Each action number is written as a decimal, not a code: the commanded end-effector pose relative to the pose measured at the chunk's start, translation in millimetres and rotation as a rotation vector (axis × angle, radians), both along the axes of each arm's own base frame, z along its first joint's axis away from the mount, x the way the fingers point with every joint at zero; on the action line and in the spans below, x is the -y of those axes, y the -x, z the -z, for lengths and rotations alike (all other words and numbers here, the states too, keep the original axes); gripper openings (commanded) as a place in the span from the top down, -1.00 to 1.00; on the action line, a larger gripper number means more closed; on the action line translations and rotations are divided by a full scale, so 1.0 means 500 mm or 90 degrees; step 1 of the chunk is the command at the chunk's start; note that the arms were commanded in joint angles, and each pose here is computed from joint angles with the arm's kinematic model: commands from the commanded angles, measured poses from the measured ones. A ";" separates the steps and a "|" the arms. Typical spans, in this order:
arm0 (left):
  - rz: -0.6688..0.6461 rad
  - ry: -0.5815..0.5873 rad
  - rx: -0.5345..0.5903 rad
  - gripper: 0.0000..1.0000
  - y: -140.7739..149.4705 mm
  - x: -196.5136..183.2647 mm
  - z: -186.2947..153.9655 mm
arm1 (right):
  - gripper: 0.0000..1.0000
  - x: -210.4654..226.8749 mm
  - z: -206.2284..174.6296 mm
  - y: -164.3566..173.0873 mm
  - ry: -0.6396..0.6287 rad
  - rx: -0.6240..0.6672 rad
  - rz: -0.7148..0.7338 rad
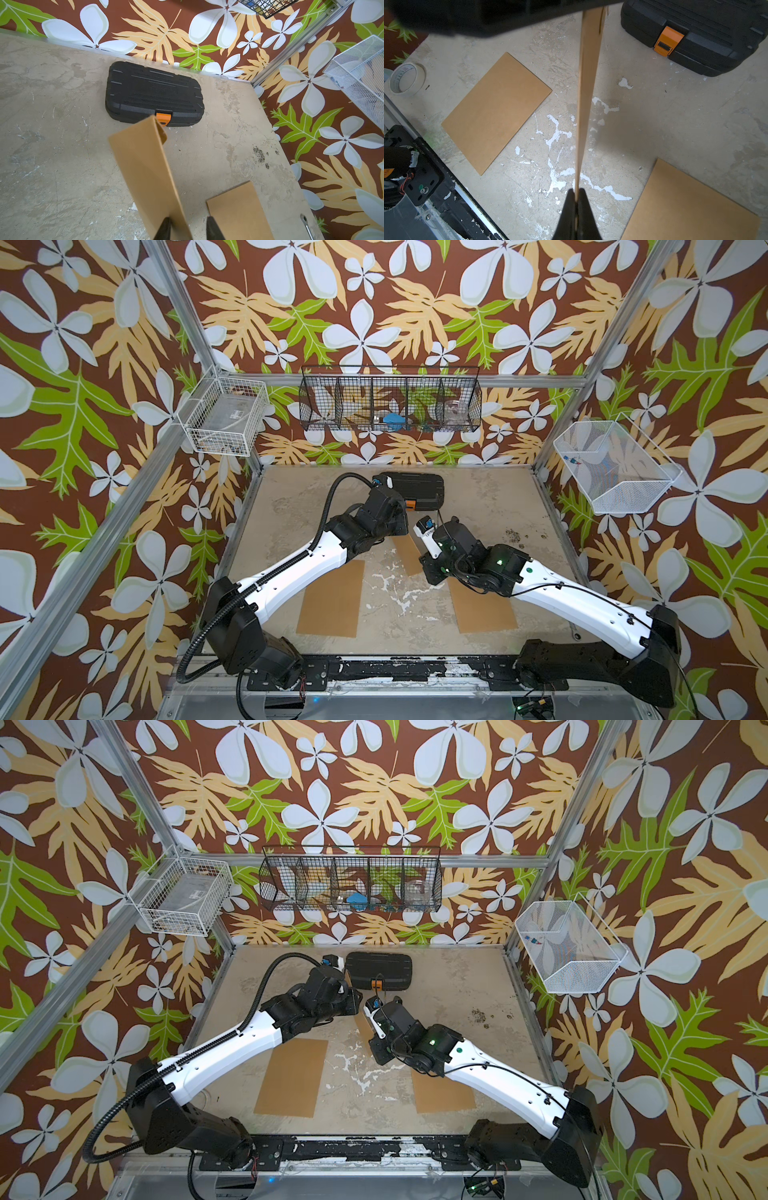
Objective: Open the file bag
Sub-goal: Pick up the file bag from the center of the board.
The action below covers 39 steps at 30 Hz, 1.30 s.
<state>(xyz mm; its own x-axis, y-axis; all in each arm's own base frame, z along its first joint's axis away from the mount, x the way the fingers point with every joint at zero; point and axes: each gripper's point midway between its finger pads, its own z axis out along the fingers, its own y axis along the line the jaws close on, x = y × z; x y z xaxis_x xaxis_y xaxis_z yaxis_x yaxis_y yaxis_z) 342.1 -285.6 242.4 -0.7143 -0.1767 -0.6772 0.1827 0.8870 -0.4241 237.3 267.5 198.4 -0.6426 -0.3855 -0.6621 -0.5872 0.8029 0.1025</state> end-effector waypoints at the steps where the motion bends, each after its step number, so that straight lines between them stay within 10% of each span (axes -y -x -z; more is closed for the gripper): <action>1: -0.006 -0.016 0.000 0.57 -0.003 -0.008 0.004 | 0.99 -0.002 -0.014 -0.013 0.015 0.029 0.012; 13: -0.019 -0.013 0.022 1.00 -0.005 -0.018 -0.018 | 0.49 -0.023 -0.008 -0.003 -0.004 0.020 0.006; 25: -0.046 0.040 0.100 1.00 -0.025 -0.056 -0.091 | -0.07 -0.038 -0.053 0.056 -0.129 0.022 -0.063; 39: 0.063 0.162 0.210 1.00 0.050 -0.100 -0.137 | -0.24 -0.027 -0.107 0.045 -0.186 0.036 -0.053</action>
<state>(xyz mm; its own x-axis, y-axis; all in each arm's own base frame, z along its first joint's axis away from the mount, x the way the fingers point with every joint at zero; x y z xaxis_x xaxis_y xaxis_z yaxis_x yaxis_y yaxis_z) 324.0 -228.1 293.0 -0.5333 -0.3003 -0.7908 0.3147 0.7973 -0.5150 208.0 281.6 241.7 -0.5725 -0.2720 -0.7735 -0.6739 0.6934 0.2549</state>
